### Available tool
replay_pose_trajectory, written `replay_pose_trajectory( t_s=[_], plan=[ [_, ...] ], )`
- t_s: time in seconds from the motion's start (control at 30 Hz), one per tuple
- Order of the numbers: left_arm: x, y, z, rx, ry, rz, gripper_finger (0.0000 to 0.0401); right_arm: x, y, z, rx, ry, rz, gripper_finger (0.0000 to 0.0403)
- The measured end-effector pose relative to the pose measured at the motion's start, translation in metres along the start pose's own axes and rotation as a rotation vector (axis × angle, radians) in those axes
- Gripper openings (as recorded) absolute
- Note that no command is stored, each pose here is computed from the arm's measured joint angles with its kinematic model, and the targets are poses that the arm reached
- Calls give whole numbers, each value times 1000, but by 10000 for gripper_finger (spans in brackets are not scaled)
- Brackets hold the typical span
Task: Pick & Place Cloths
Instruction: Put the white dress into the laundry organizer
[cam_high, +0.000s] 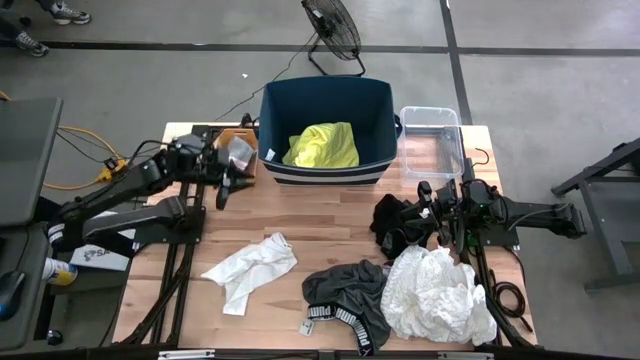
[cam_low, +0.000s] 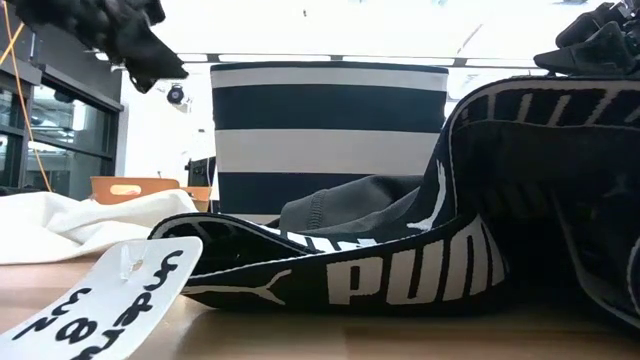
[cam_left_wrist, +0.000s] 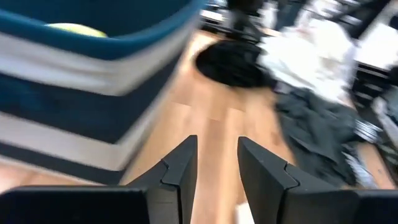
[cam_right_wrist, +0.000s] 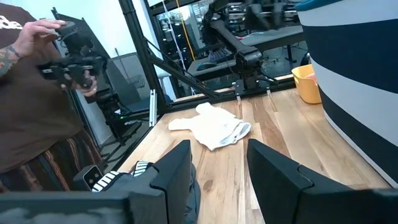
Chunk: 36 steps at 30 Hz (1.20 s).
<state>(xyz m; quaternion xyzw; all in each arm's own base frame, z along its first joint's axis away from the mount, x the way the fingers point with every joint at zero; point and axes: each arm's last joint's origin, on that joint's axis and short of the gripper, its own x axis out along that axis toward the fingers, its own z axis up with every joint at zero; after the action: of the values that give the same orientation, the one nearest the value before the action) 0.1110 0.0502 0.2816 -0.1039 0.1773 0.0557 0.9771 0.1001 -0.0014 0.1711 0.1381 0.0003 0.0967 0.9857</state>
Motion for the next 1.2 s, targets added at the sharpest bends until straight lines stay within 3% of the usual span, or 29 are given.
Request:
replay_pose_trajectory(
  t_s=[0.23, 0.47, 0.67, 0.97, 1.2],
  plan=[
    [-16, -23, -20, 56, -17, -144, 113, 0, 0, 0, 0, 0, 0, 149],
    [-25, -31, -55, -14, -62, -265, 113, 0, 0, 0, 0, 0, 0, 149],
    [-28, -37, -56, -58, -166, -362, 113, 0, 0, 0, 0, 0, 0, 149],
    [-19, -42, -63, -43, -192, -369, 113, 0, 0, 0, 0, 0, 0, 149],
    [4, -45, -85, 5, -253, -421, 113, 0, 0, 0, 0, 0, 0, 149]
  ],
)
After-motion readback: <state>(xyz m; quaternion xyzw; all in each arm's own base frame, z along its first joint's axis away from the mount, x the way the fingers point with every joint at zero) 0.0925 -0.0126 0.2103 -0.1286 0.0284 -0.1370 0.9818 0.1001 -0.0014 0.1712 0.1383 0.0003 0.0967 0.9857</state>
